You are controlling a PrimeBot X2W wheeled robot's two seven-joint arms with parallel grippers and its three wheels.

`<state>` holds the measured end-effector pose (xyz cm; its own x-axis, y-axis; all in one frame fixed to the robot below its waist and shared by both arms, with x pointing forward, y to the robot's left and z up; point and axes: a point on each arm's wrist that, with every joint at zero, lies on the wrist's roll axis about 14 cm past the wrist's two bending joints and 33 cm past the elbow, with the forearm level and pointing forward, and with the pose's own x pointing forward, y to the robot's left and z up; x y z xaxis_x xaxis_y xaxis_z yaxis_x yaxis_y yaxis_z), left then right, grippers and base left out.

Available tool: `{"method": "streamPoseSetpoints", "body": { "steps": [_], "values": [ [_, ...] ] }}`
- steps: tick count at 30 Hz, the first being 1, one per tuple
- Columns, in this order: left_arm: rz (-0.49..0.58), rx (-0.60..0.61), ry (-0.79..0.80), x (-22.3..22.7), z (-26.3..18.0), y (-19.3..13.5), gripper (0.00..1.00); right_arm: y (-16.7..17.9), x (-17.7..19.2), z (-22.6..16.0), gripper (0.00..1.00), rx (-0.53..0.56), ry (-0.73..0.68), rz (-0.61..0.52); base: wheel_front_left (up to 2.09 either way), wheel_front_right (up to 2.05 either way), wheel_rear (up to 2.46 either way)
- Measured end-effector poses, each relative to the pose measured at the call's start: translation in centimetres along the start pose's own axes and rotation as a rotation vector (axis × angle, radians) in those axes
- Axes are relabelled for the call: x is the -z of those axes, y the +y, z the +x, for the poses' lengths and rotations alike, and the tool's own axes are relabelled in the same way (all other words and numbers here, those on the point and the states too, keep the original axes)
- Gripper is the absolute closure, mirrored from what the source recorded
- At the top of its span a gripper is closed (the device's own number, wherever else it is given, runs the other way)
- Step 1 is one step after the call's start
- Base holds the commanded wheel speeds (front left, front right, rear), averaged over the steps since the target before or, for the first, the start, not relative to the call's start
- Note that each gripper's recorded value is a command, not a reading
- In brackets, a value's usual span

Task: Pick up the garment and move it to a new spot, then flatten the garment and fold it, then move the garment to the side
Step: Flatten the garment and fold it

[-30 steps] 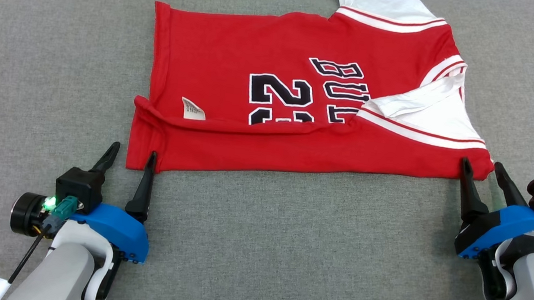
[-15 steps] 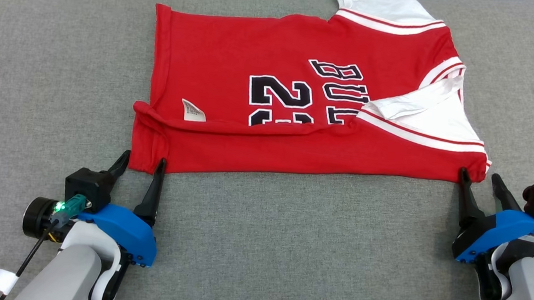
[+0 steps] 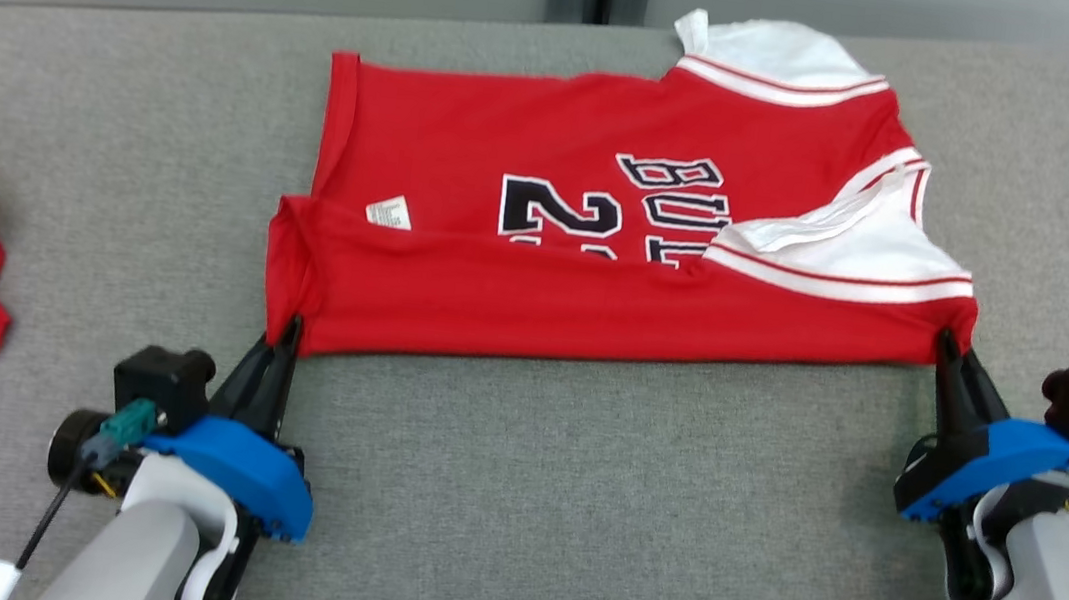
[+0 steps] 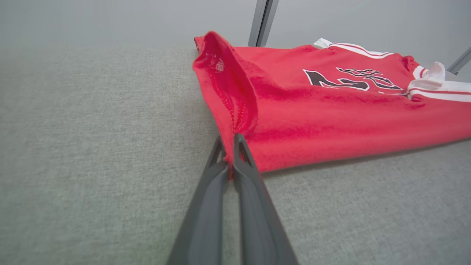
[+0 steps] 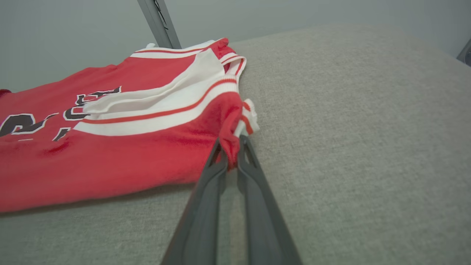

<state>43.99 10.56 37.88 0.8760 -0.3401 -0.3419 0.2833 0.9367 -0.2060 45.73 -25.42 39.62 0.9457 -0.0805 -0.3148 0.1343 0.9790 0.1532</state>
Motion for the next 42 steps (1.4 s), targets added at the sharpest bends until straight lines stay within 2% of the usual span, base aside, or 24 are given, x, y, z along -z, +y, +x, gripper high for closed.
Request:
{"method": "streamPoseSetpoints", "body": {
  "steps": [8, 15, 27, 28, 29, 30, 34, 42],
  "values": [
    [-0.038, -0.065, -0.037, 0.4, -4.9, 0.3, 1.00, 1.5, 0.0, -3.6, 1.00, -0.048, -0.046, 0.052, 0.00, 0.00, 0.00],
    [-0.072, -0.123, -0.037, 1.7, -9.1, 0.6, 1.00, 2.1, 2.0, -7.5, 1.00, -0.074, -0.024, 0.093, 0.00, 0.00, 0.00],
    [-0.113, -0.143, 0.013, 3.9, -11.4, -0.2, 1.00, 1.2, 4.1, -13.0, 1.00, -0.034, 0.075, 0.112, 0.00, 0.00, 0.00],
    [-0.113, -0.144, 0.013, 3.8, -11.3, -0.1, 1.00, 1.2, 4.1, -13.2, 0.55, -0.030, 0.079, 0.108, 0.00, 0.00, 0.00],
    [-0.111, -0.148, 0.012, 3.8, -11.3, -0.1, 0.22, 1.2, 3.9, -13.2, 0.00, -0.027, 0.076, 0.110, 0.00, 0.00, 0.00],
    [-0.111, -0.153, 0.007, 3.7, -11.2, 0.0, 0.00, 1.1, 3.6, -13.2, 0.00, -0.022, 0.070, 0.108, 0.00, 0.00, 0.00],
    [-0.102, -0.163, -0.042, 2.2, -10.7, 0.5, 0.00, 1.0, 2.0, -13.0, 0.00, -0.018, 0.020, 0.065, 0.00, 0.00, 0.00],
    [-0.035, -0.165, -0.191, -2.7, -9.3, 1.2, 0.00, 2.6, -4.2, -11.8, 0.00, -0.058, -0.209, -0.033, 0.00, 0.00, 0.00]
  ]
}}
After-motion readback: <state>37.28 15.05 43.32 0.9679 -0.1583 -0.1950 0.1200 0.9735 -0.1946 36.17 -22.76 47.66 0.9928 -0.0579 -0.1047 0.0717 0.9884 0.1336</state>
